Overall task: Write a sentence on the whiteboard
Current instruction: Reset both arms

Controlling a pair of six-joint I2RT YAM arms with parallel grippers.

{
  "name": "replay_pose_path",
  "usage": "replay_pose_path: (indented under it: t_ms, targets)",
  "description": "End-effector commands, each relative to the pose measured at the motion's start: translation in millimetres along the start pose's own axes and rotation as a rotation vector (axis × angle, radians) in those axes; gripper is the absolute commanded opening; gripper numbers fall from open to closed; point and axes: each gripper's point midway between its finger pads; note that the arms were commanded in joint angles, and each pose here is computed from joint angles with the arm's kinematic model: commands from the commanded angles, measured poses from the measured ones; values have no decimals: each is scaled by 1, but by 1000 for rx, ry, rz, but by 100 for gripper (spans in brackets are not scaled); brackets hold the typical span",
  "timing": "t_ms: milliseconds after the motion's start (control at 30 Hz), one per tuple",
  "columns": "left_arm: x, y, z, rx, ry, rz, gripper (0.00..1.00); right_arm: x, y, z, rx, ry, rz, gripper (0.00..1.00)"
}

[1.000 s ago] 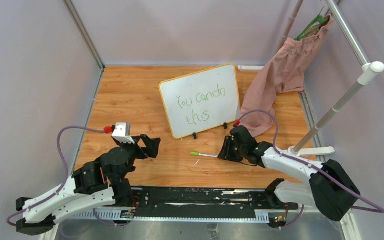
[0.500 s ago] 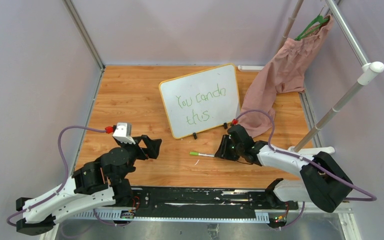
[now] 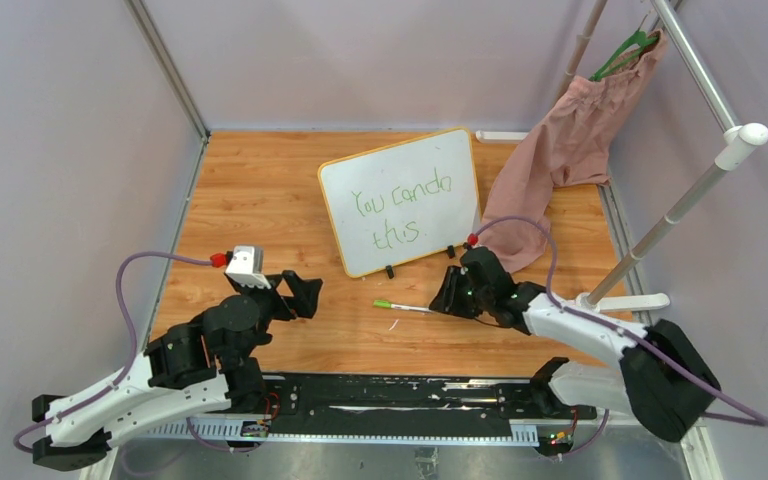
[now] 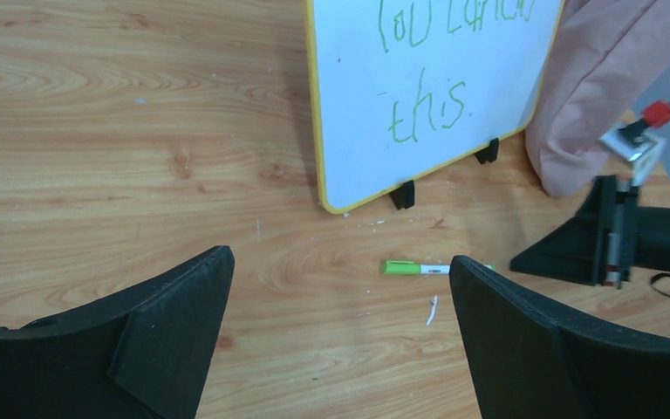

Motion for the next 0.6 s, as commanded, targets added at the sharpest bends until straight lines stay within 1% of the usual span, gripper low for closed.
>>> replay_pose_path:
  t_ms: [0,100,133,200,233,333,467,567]
  targets:
    - [0,14,-1,-80,25,29,100,-29,17,-40,-15,-136,-125,42]
    - [3,17,1,-138,82,66,100,-49,23,-67,4,-228,-226,45]
    - [2,18,2,-163,93,64,100,-55,26,-76,6,-260,-261,45]
    - [-3,17,5,-210,101,26,97,-69,35,-94,9,-317,-327,47]
    - [-5,12,8,-216,110,11,99,-77,41,-103,12,-344,-351,48]
    - [-18,-8,14,-186,144,15,100,-101,64,-134,9,-432,-417,49]
    - [-38,-26,18,-161,150,-4,100,-131,86,-169,25,-560,-454,51]
    - [-57,-35,17,-144,120,-77,100,-157,95,-195,60,-693,-421,54]
Point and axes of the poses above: each gripper's point midway between its finger pads, its own z axis out along the fingers, its own y axis along the line the jaws close on, x = y × z, and after that the axes turned 13 degrees about z, right-handed
